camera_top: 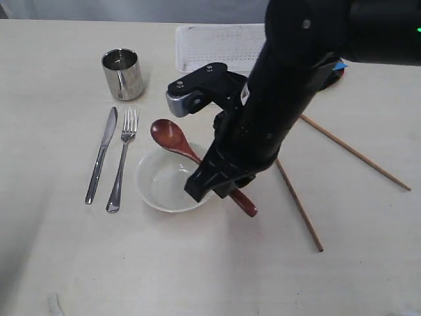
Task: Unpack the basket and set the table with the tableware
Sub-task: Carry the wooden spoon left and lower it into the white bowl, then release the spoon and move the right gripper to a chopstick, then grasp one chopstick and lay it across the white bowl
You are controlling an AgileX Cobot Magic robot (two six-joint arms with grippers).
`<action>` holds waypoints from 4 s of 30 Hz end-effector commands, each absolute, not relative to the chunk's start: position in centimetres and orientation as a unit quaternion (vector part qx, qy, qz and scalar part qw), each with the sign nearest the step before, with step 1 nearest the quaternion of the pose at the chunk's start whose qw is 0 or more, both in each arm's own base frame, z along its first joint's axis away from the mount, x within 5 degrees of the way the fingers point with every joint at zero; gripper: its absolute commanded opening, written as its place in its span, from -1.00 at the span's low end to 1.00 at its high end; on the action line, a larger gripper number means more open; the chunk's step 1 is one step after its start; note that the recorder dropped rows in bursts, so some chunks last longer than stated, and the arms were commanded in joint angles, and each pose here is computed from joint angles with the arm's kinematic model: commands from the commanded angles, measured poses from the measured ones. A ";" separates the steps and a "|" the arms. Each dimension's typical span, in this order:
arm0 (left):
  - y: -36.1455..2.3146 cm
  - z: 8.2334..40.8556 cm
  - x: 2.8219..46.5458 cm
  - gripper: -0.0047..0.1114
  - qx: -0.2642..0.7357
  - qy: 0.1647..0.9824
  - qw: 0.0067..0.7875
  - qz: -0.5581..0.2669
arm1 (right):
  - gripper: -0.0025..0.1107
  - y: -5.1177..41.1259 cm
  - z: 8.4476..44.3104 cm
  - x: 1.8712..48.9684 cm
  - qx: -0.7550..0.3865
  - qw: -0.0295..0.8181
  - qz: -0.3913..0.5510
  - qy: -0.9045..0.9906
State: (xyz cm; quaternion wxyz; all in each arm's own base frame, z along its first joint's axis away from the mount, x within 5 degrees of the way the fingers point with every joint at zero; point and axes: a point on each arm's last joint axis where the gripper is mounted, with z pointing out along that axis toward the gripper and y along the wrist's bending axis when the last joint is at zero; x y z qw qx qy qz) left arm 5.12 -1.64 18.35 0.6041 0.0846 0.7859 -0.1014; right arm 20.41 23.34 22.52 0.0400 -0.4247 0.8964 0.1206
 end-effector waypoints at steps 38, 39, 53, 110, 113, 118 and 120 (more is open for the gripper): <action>-1.7 18.3 5.1 -0.92 0.087 0.785 0.605 -0.102 | -0.25 18.7 25.9 28.6 -0.314 0.046 -0.003 0.948; -1.7 18.3 5.1 -0.92 0.087 0.785 0.605 -0.102 | -0.25 18.2 25.4 28.9 -0.304 0.049 0.000 0.952; -1.7 18.3 5.1 -0.92 0.087 0.785 0.605 -0.103 | -0.25 15.2 16.1 28.6 -0.261 0.069 0.005 0.963; -1.7 18.3 5.1 -0.92 0.086 0.785 0.604 -0.103 | -0.96 29.1 17.1 27.1 -0.138 0.046 0.196 0.970; -1.7 18.3 5.1 -0.92 0.086 0.785 0.604 -0.103 | -0.96 28.8 17.1 27.1 -0.138 0.038 0.191 0.971; -1.7 18.3 5.1 -0.92 0.086 0.785 0.604 -0.103 | -0.96 28.5 17.2 26.5 -0.144 0.009 0.182 0.973; -1.7 18.3 5.1 -0.92 0.086 0.785 0.604 -0.103 | -0.96 28.5 17.7 26.3 -0.145 0.009 0.184 0.972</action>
